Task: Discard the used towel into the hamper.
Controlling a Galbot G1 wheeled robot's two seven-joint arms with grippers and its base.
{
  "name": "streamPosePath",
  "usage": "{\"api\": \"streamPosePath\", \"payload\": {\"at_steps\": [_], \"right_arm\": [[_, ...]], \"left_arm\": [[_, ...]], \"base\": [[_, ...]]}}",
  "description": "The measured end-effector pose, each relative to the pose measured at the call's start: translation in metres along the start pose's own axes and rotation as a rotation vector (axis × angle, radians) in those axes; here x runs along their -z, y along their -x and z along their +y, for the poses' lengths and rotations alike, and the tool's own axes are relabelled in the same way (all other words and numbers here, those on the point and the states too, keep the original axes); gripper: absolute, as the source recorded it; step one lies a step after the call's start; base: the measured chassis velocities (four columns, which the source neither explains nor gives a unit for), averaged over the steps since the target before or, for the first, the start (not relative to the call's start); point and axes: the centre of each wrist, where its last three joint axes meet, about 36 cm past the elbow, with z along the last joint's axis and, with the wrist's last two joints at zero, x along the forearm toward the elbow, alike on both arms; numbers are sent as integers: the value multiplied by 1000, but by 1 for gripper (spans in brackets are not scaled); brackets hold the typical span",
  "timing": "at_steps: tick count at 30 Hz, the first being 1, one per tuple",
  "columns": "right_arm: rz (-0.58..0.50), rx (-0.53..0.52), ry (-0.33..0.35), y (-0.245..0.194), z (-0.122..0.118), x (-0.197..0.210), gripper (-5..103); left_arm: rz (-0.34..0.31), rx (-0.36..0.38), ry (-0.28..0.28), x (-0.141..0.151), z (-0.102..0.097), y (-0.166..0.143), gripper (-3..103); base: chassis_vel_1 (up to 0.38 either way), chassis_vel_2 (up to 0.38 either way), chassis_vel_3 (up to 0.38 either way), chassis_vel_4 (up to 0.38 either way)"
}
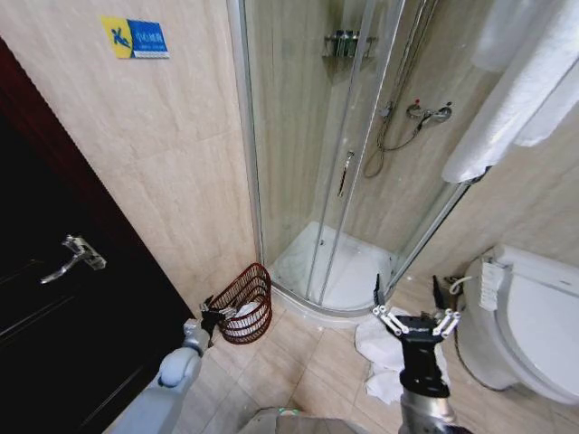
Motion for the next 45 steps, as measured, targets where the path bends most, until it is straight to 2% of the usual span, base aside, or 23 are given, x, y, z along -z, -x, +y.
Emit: {"api": "streamPosePath", "payload": {"at_steps": [1, 3, 5, 6, 7, 8, 9, 13, 15, 19, 22, 24, 25, 27, 28, 29, 31, 36, 38, 45], "right_arm": [[0, 0, 0, 0, 0, 0, 100], [-8, -10, 8, 6, -1, 6, 100], [-10, -15, 12, 9, -2, 8, 100], [-13, -19, 15, 11, -2, 10, 100], [-13, -25, 21, 13, -3, 12, 100], [-13, -25, 21, 13, -3, 12, 100], [-10, -31, 29, 16, -3, 15, 100], [-8, -39, 36, 20, -4, 18, 100], [26, -57, 53, 21, -5, 18, 100], [55, -69, 73, 26, -8, 18, 100], [65, -72, 80, 28, -9, 17, 100], [79, -76, 90, 28, -9, 17, 100], [79, -76, 90, 28, -9, 17, 100], [101, -75, 96, 29, -9, 17, 100], [101, -75, 96, 29, -9, 17, 100], [116, -72, 101, 29, -10, 17, 100], [138, -70, 115, 30, -10, 17, 100], [157, -64, 130, 32, -13, 17, 100], [159, -62, 131, 32, -13, 17, 100], [174, -59, 129, 31, -12, 16, 100]], "left_arm": [[0, 0, 0, 0, 0, 0, 100], [-15, 10, -20, 9, -11, -26, 100], [-26, 15, -22, 13, -13, -34, 100], [-37, 24, -16, 17, -16, -43, 100], [-56, 41, 13, 20, -18, -52, 100], [-56, 41, 13, 20, -18, -52, 100], [-90, 69, 54, 24, -20, -61, 100], [-115, 92, 54, 31, -32, -74, 100], [-142, 103, 68, 39, -41, -82, 100], [-180, 108, 73, 58, -42, -91, 100], [-192, 108, 58, 74, -43, -98, 100], [-214, 95, 25, 97, -47, -109, 100], [-214, 95, 25, 97, -47, -109, 100], [-244, 65, -22, 122, -53, -123, 99], [-244, 65, -22, 122, -53, -123, 99], [-257, 44, -49, 134, -57, -130, 99], [-271, 29, -66, 145, -60, -137, 99], [-269, 14, -94, 156, -71, -148, 99], [-265, 8, -95, 155, -74, -149, 96], [-254, -1, -92, 151, -74, -147, 100]], "base": [[0, 0, 0, 0], [0, 0, 0, 0], [0, 0, 0, 0], [0, 0, 0, 0], [0, 0, 0, 0], [0, 0, 0, 0], [0, 0, 0, 0], [0, 0, 0, 0], [0, 0, 0, 0], [0, 0, 0, 0], [0, 0, 0, 0], [0, 0, 0, 0], [0, 0, 0, 0], [0, 0, 0, 0], [0, 0, 0, 0], [0, 0, 0, 0], [0, 0, 0, 0], [0, 0, 0, 0], [0, 0, 0, 0], [0, 0, 0, 0]]}}
